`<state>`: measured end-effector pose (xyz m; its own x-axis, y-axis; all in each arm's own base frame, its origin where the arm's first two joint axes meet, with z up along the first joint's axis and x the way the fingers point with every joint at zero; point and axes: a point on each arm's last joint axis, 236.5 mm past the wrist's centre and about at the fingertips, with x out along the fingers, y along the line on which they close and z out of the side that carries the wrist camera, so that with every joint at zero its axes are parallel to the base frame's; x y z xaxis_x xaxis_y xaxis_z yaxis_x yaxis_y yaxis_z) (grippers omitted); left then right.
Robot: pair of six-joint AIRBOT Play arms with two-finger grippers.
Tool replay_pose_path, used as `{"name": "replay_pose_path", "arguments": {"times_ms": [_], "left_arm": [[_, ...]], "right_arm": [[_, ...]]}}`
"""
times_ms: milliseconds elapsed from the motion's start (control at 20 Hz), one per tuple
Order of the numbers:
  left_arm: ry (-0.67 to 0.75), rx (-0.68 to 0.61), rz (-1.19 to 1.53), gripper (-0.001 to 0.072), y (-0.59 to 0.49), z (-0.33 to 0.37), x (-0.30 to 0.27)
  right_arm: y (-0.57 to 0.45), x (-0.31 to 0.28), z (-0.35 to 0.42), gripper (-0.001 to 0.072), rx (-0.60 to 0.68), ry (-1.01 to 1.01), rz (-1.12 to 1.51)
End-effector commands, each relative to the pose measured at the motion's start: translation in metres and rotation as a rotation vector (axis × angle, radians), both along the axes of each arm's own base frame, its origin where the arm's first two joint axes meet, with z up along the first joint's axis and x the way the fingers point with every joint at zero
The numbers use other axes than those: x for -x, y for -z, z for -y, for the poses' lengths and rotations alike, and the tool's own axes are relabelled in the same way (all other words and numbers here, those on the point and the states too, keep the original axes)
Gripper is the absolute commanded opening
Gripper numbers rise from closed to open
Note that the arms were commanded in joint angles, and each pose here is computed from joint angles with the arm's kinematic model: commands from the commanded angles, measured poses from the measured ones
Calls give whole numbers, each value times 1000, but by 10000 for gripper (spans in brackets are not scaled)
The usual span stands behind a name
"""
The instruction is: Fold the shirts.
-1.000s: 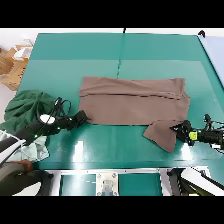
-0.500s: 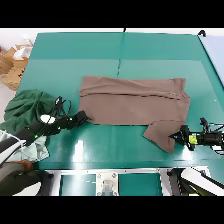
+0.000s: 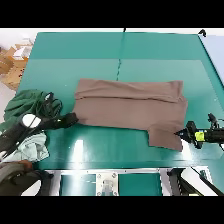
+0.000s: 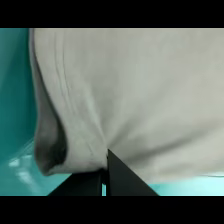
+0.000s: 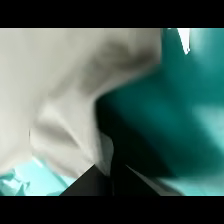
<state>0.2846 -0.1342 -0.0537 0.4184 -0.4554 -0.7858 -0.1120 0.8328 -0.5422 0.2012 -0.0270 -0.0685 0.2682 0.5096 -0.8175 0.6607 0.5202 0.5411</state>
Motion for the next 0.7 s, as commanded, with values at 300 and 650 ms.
{"name": "replay_pose_path", "arguments": {"times_ms": [300, 650], "left_arm": [[74, -186, -39, 20, -20, -35, 25], [78, -211, 206, 20, -91, -30, -69]], "right_arm": [[-92, -31, 6, 16, 162, -66, 169], [-120, -112, 3, 16, 191, -108, 328]]}}
